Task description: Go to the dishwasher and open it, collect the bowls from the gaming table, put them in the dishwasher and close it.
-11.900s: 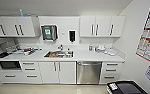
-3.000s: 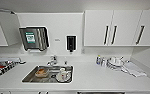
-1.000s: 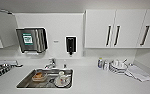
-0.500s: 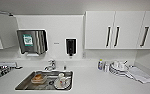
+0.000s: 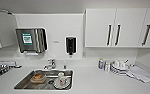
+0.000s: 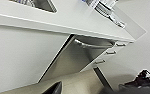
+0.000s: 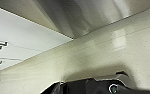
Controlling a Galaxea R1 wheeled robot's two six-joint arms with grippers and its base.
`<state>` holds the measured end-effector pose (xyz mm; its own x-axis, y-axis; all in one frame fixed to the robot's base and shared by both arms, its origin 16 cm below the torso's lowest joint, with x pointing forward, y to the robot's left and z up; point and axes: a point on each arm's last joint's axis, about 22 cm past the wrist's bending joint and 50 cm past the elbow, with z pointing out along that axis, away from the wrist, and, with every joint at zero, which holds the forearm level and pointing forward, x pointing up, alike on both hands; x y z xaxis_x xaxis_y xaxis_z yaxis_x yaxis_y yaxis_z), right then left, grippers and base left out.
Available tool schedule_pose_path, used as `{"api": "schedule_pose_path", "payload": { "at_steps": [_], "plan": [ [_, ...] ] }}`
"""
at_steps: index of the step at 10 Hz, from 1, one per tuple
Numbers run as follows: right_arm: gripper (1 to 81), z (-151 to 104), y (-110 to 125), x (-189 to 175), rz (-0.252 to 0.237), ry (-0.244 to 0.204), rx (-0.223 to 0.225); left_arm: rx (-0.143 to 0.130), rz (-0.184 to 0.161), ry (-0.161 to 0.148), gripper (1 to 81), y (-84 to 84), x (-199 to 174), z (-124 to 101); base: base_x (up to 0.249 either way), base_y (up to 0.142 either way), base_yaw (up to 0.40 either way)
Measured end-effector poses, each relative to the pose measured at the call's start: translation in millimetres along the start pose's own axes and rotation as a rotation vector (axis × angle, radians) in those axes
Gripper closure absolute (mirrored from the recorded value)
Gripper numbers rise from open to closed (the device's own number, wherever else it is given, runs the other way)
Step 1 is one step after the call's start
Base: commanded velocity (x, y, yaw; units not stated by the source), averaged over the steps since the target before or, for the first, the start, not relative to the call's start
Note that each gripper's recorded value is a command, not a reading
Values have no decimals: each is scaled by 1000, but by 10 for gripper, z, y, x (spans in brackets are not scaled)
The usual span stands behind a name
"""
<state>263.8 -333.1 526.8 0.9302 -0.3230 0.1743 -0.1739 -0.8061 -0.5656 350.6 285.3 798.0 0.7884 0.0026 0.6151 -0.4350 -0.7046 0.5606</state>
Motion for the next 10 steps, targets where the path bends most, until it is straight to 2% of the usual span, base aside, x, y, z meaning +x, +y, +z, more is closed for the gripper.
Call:
{"api": "schedule_pose_path", "payload": {
  "at_steps": [4, 7, 8, 10],
  "plan": [
    [10, 151, 138, 27, 42, -40, -5, 3, -28, -43, 10, -325, -13, 284, 0, 0, 0],
    [10, 266, 268, 113, 75, -63, -14, -32, -36, -48, 10, -399, 91, 533, 0, 0, 0],
    [10, 315, 277, 152, 83, -68, -10, -36, -38, -51, 10, -474, 120, 626, 0, 0, 0],
    [10, 423, 289, 203, 103, -87, -1, -51, -30, -77, 10, -608, 177, 822, 0, 0, 0]
  ]
}}
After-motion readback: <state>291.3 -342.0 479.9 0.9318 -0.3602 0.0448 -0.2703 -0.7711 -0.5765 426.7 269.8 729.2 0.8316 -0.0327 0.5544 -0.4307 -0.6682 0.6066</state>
